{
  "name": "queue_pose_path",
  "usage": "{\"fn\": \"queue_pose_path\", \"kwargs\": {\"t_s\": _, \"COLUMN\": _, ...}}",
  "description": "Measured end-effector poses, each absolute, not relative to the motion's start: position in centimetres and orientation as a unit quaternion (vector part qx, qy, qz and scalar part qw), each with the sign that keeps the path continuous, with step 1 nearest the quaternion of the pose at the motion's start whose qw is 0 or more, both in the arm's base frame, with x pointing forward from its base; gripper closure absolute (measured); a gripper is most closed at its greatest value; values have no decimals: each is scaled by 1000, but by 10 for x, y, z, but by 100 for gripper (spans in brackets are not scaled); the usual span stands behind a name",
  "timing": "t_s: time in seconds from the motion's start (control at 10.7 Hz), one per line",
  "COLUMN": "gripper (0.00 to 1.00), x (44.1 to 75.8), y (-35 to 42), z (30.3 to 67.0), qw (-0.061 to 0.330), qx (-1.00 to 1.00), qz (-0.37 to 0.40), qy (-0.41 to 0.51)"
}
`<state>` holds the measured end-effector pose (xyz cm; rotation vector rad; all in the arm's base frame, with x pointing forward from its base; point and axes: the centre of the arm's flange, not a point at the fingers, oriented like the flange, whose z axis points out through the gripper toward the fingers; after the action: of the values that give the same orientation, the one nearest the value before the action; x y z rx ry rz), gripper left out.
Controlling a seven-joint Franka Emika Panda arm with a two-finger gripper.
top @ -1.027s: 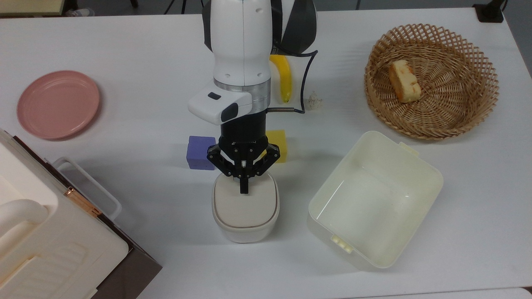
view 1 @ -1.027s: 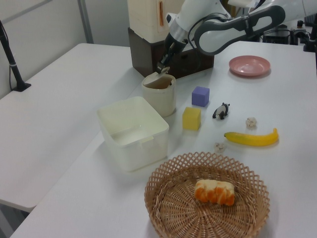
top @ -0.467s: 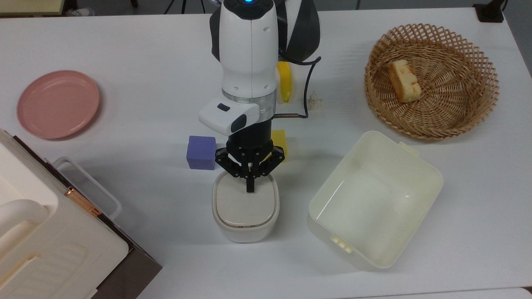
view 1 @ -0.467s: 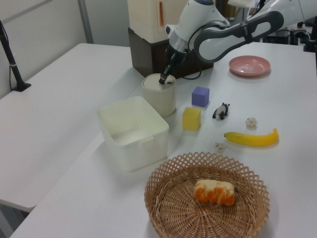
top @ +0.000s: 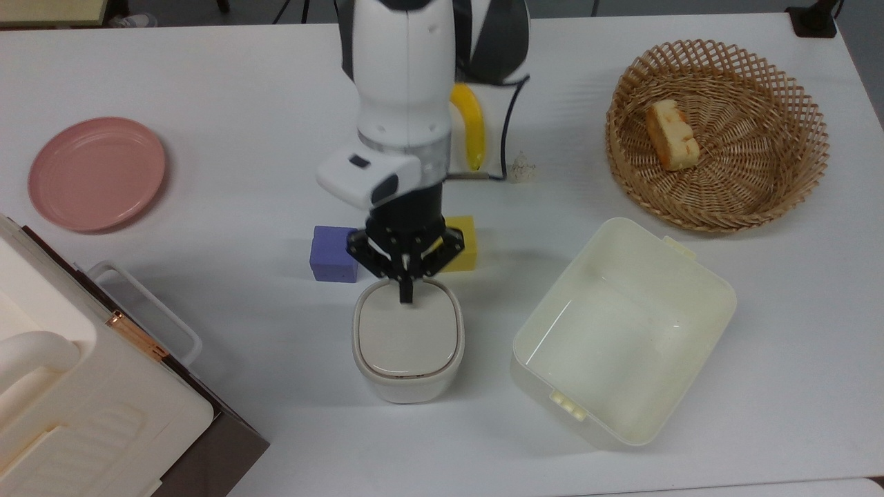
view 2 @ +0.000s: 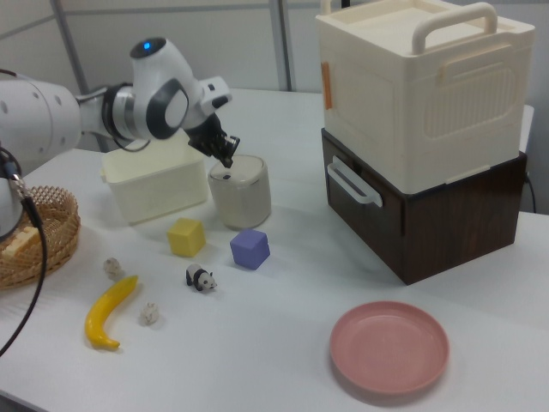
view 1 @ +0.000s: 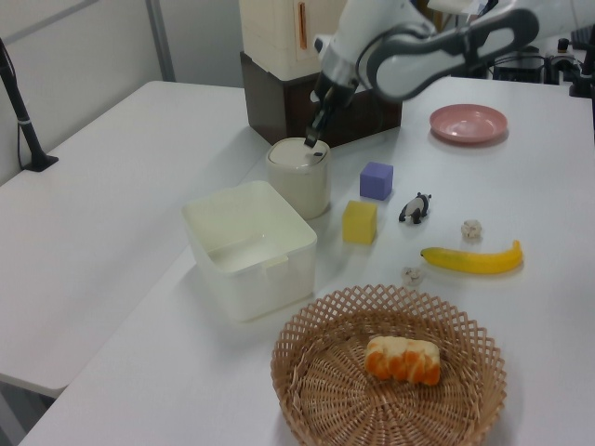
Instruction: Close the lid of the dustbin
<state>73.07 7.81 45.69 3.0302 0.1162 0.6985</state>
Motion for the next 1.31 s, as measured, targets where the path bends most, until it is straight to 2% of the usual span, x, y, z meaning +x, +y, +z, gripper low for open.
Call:
{"fn": "queue_pose_path", "kwargs": {"t_s": 0.37, "gripper": 99, "x": 689, "y": 44, "z": 543, "qw": 18, "qx": 985, "qz": 174, "qy": 12}}
{"fn": "queue_pose_path", "kwargs": {"t_s": 0.75, "gripper": 99, "x": 632, "y": 30, "z": 585, "qw": 21, "qx": 998, "qz": 62, "qy": 1}}
{"fn": "queue_pose_path", "kwargs": {"t_s": 0.93, "gripper": 99, "x": 611, "y": 27, "z": 599, "qw": 20, "qx": 999, "qz": 38, "qy": -1}}
{"fn": "queue_pose_path", "kwargs": {"t_s": 1.21, "gripper": 86, "x": 583, "y": 21, "z": 615, "qw": 17, "qx": 1000, "qz": 24, "qy": -4}}
{"fn": "queue_pose_path", "kwargs": {"t_s": 1.31, "gripper": 71, "x": 577, "y": 19, "z": 616, "qw": 17, "qx": 1000, "qz": 16, "qy": -5}}
